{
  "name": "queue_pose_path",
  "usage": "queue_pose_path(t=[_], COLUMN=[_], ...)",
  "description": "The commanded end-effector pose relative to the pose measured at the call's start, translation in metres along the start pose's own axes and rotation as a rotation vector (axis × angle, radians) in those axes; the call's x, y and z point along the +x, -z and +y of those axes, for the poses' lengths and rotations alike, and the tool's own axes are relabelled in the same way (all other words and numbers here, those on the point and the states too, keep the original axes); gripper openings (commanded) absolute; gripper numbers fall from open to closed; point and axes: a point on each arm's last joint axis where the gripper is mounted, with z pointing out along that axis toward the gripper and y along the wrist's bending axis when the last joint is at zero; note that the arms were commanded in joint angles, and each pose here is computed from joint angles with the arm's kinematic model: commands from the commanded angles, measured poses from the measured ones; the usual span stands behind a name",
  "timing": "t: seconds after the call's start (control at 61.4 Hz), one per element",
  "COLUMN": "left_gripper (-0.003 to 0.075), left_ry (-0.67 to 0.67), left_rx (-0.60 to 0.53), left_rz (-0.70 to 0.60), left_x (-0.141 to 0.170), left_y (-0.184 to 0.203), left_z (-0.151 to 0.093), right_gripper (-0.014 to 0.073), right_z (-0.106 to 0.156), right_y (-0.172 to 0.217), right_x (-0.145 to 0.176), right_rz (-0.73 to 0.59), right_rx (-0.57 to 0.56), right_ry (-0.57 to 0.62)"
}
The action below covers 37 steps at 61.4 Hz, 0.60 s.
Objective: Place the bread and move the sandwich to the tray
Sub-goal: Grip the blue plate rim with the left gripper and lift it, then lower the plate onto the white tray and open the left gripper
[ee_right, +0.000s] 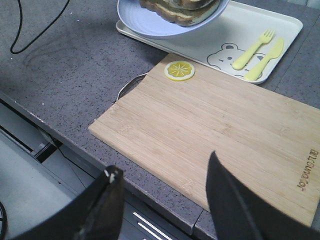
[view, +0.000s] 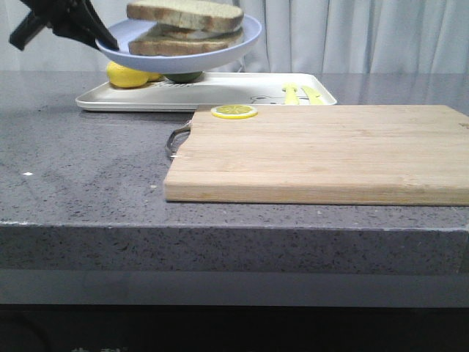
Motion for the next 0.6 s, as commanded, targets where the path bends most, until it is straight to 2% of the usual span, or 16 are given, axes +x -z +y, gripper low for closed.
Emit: queue_pose_path(t=[0.0,0.179,0.44,0.522,0.587], left_gripper=[-0.002,-0.002,-0.0012,0.0041,0.0115], left_ry=[0.06,0.133,0.15,0.147,0.135], left_rx=[0.119,0.103,0.088,0.083,0.065], left_rz=[-0.118,-0.067,-0.032,-0.031,-0.032], left_x=[-0.012,-0.01,-0.008,-0.007,-0.007], left_y=[0.026,0.007,-0.003,-0.003,-0.003], left_z=[-0.032,-0.018,-0.01,-0.01,-0.008], right_gripper=[0.0402,0.0402,0.0402,0.0402,0.0402], right_z=[0.0,0.0,0.0,0.0,0.0], right_y=[0.004,0.004,0.004,0.004,0.004], right_x=[-0.011,-0.011,-0.011,-0.011,-0.011], right_rz=[-0.087,-0.087,-0.087,-0.087,-0.087], right_rx=[0.011,0.011,0.011,0.011,0.011], right_ry=[0.005,0.005,0.005,0.005,0.005])
